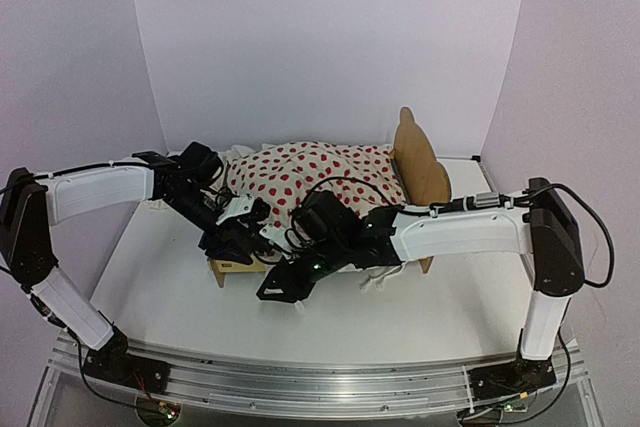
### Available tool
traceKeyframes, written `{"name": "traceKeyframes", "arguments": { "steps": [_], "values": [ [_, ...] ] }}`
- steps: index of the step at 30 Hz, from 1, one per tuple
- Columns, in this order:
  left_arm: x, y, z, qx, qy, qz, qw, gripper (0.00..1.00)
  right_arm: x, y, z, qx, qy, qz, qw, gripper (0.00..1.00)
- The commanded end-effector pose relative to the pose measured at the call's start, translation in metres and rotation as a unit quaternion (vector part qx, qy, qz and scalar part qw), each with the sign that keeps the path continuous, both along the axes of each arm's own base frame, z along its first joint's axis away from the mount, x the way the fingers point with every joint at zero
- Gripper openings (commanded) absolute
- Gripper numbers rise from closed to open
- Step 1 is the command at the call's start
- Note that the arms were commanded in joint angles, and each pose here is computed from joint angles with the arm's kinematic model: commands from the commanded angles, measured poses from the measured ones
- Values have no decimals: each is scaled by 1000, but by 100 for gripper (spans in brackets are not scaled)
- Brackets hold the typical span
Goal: Set up the pet bed
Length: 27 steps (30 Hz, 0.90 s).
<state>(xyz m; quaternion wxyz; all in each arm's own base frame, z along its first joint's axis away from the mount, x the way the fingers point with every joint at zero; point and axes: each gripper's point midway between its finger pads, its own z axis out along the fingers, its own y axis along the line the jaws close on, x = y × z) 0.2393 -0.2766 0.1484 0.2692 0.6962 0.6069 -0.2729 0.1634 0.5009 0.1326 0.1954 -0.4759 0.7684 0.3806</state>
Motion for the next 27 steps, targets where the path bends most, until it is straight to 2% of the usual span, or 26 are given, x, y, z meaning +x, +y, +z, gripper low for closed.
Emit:
{"name": "traceKeyframes", "arguments": {
  "steps": [1,5,8,11,14,15,17,21,27],
  "values": [
    [5,-12,4,-26,-43,-8,999,68,-7,-22,28,4,-30,0,1000,46],
    [1,-16,-5,-26,-53,-14,998,64,18,-63,47,-15,-82,-67,994,50],
    [2,-24,-6,-32,-60,-9,998,55,57,-105,59,-37,-94,-165,981,50],
    [4,-27,-8,-30,-66,-3,997,36,100,-160,58,-98,-109,-287,947,48],
    [11,-24,-5,-16,-72,18,997,6,128,-207,46,-180,-118,-366,905,41],
    [13,-20,-4,-5,-75,28,997,2,135,-219,42,-203,-121,-384,892,40],
    [16,-9,-3,15,-78,39,996,0,143,-238,34,-246,-125,-408,870,40],
    [24,22,7,30,-73,67,995,0,153,-260,19,-282,-113,-437,846,40],
    [14,59,0,60,-47,87,993,0,154,-262,13,-288,-103,-435,847,42]
  ]
}}
